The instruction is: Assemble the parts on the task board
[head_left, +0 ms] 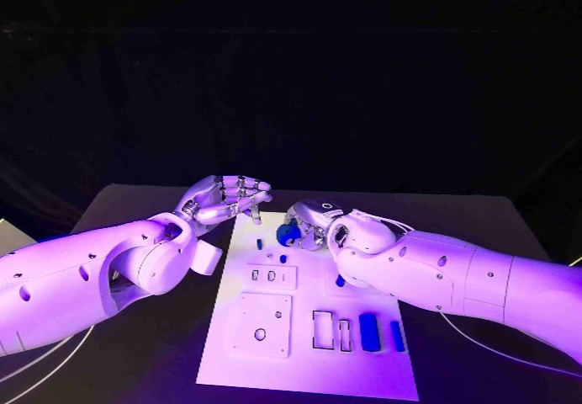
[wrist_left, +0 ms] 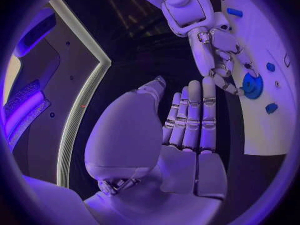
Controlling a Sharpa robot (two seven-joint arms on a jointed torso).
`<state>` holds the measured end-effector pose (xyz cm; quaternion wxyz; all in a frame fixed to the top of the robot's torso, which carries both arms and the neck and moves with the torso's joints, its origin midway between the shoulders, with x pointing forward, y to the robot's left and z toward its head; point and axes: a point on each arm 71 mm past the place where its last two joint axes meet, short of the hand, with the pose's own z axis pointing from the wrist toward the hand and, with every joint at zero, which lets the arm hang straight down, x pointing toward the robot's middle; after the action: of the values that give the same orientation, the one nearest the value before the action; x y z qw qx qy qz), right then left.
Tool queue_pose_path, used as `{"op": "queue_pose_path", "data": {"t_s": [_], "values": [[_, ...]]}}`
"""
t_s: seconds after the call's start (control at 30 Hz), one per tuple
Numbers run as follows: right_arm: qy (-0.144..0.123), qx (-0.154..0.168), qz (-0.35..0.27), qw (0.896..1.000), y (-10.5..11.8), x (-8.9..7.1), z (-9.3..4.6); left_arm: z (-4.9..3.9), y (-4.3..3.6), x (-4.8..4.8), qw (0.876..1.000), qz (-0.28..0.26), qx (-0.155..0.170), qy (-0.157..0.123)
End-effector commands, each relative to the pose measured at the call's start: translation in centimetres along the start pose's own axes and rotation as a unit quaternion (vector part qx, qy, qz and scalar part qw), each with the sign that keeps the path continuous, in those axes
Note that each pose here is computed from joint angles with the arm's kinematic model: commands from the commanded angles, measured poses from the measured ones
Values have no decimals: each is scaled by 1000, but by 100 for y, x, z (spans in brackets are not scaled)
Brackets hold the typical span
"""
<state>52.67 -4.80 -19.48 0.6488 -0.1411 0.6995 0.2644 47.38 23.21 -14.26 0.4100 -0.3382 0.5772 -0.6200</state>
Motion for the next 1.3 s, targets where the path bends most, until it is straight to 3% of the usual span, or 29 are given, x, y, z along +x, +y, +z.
{"op": "queue_pose_path", "data": {"t_s": [0.03,0.47,0.97,1.1,1.3], "values": [[15,3,2,1000,-21,23,-10,7,-10,11,1000,-3,3,4],[18,19,2,1000,-79,26,-23,13,-6,5,1000,-3,3,3],[38,12,1,999,-88,52,-56,9,-5,-10,1000,-2,3,0],[19,11,5,1000,-112,21,-81,7,-4,-20,1000,-1,3,-1],[-39,-1,23,999,-157,-76,-153,4,-2,-33,1000,-1,2,-3]]}}
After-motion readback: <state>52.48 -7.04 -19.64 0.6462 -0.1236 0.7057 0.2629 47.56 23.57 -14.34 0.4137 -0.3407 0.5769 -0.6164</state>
